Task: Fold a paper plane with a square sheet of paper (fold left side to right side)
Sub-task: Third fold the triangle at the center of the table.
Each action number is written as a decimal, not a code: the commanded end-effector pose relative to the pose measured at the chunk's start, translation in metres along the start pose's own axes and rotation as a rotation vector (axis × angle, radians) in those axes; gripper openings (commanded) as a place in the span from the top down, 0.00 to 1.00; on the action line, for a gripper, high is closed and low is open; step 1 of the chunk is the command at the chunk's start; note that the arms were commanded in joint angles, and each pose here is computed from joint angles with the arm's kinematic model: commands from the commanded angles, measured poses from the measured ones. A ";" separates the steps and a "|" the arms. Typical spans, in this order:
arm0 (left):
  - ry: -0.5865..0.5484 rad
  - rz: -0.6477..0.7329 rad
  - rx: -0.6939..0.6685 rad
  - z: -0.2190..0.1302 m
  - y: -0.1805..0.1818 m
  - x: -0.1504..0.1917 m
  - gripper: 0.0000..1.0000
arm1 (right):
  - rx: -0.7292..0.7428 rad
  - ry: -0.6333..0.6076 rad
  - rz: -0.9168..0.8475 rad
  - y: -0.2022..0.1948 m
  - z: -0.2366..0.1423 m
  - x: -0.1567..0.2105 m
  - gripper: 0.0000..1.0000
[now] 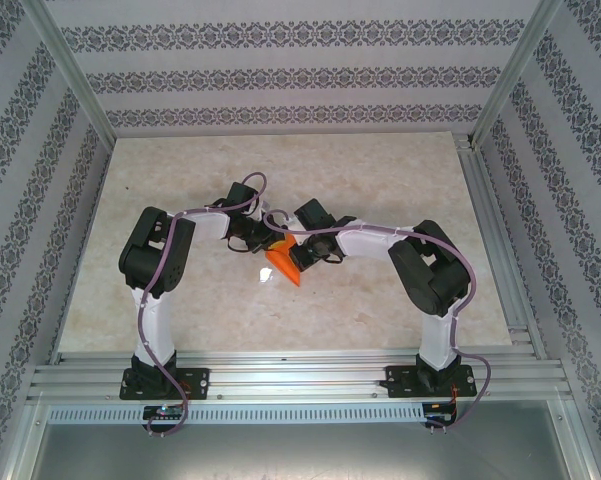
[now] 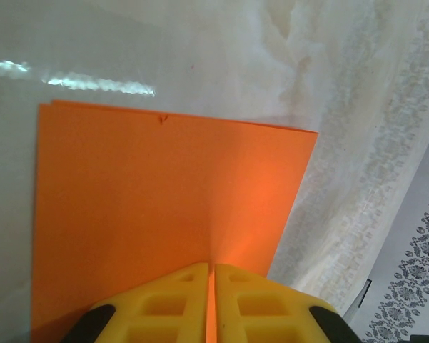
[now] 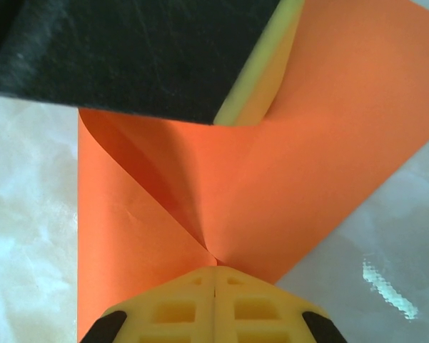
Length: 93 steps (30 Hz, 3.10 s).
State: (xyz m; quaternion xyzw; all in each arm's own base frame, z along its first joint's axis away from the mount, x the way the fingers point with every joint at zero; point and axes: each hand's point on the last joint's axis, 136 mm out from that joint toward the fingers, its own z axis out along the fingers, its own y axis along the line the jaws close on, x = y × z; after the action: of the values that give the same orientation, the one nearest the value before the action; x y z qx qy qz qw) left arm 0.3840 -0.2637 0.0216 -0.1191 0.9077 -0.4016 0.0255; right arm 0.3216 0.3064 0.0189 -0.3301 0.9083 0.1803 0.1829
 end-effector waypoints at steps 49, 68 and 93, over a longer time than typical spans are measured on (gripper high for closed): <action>-0.040 0.043 0.134 -0.039 -0.043 0.054 0.91 | 0.017 0.163 0.000 -0.002 0.021 0.040 1.00; -0.033 0.008 -0.060 -0.009 0.002 0.060 0.92 | 0.020 0.173 -0.005 -0.002 0.022 0.041 1.00; 0.000 -0.048 -0.221 0.011 0.065 0.094 0.94 | -0.043 -0.106 0.145 -0.008 -0.060 -0.038 0.76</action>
State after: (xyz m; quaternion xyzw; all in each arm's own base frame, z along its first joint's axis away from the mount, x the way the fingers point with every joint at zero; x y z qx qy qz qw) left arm 0.3185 -0.2692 0.0166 -0.1232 0.9187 -0.3719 0.0502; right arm 0.3291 0.2939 0.0348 -0.2907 0.9228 0.1913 0.1652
